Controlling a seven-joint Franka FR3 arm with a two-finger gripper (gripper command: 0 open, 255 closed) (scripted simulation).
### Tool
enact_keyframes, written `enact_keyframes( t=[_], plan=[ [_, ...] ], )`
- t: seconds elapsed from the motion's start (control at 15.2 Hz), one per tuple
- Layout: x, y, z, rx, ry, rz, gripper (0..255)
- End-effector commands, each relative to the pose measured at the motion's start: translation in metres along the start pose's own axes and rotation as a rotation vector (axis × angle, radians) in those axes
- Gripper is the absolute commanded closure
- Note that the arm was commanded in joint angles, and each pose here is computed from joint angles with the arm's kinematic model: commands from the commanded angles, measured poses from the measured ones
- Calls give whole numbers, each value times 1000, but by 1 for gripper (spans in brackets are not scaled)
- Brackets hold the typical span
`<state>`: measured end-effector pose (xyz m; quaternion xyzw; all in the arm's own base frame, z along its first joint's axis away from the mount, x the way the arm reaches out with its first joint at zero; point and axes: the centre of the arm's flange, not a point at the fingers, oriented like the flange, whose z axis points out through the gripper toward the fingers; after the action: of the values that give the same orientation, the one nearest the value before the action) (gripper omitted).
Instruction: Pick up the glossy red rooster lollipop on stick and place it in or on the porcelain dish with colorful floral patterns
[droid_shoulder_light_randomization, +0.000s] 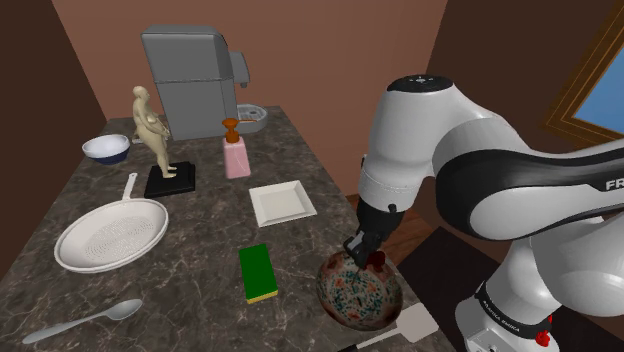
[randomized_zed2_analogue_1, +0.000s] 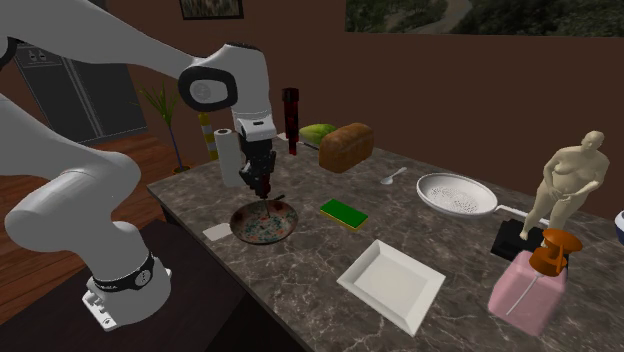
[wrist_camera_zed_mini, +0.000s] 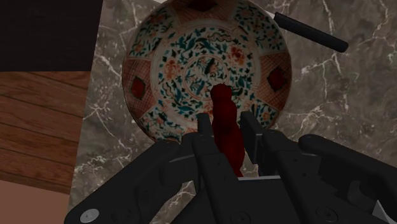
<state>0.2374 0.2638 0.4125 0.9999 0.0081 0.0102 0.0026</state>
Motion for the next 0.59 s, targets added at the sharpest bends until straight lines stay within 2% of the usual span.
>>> enact_keyframes(
  t=[0.0,0.07,0.4,0.53],
  plan=[
    [0,0,0,0,0,0,255],
    [0,0,0,0,0,0,0],
    [0,0,0,0,0,0,0],
    [0,0,-26,0,0,0,0]
  ],
)
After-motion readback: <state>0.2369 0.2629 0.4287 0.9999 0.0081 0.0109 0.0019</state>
